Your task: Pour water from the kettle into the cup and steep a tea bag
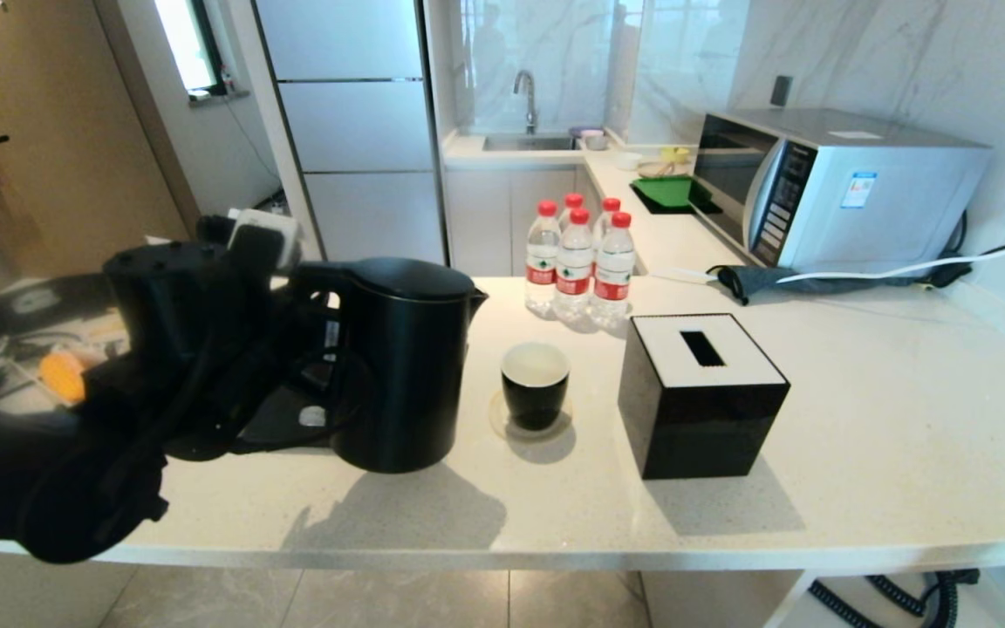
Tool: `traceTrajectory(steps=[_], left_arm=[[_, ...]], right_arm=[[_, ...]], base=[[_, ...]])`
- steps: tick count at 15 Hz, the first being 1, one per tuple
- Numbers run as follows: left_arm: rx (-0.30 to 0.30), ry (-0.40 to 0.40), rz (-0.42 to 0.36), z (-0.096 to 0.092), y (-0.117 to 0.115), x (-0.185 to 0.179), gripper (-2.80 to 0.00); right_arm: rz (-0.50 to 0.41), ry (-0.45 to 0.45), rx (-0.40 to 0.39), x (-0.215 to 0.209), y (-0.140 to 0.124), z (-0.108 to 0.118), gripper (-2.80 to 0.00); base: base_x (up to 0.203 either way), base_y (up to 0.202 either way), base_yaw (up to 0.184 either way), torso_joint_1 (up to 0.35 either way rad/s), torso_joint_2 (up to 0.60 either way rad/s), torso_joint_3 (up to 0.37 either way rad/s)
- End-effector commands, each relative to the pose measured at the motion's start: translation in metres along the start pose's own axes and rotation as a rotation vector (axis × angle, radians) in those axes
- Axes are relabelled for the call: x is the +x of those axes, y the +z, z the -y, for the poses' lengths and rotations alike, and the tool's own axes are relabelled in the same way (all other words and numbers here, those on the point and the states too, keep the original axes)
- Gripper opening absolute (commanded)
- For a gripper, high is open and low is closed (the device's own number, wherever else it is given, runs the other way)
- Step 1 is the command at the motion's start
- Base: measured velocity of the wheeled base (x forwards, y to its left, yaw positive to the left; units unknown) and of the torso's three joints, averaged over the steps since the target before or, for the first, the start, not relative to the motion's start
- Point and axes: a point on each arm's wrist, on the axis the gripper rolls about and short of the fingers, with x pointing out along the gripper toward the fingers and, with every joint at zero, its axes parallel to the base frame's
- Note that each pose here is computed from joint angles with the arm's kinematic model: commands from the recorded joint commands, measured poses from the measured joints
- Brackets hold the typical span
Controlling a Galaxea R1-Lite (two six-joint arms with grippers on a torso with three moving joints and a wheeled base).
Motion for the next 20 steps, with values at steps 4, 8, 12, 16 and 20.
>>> traceTrajectory(steps=[4, 8, 12, 16, 20], left_arm=[[0.006, 0.000, -0.008, 0.009, 0.002, 0.010, -2.80], [0.023, 0.015, -0.037, 0.020, 0.006, 0.010, -2.80], [0.041, 0.035, -0.059, 0.030, 0.009, 0.010, -2.80], [0.053, 0.058, -0.070, 0.041, 0.008, 0.007, -2.80], [0.092, 0.065, -0.092, 0.044, 0.005, 0.005, -2.80]], right_arm=[[-0.001, 0.001, 0.000, 0.000, 0.000, 0.000, -2.80], [-0.001, 0.001, 0.000, 0.000, 0.000, 0.000, -2.80], [-0.001, 0.001, 0.000, 0.000, 0.000, 0.000, -2.80], [-0.001, 0.001, 0.000, 0.000, 0.000, 0.000, -2.80], [-0.001, 0.001, 0.000, 0.000, 0.000, 0.000, -2.80]], base=[[0.000, 0.000, 0.000, 0.000, 0.00, 0.000], [0.000, 0.000, 0.000, 0.000, 0.00, 0.000], [0.000, 0.000, 0.000, 0.000, 0.00, 0.000], [0.000, 0.000, 0.000, 0.000, 0.00, 0.000], [0.000, 0.000, 0.000, 0.000, 0.00, 0.000]])
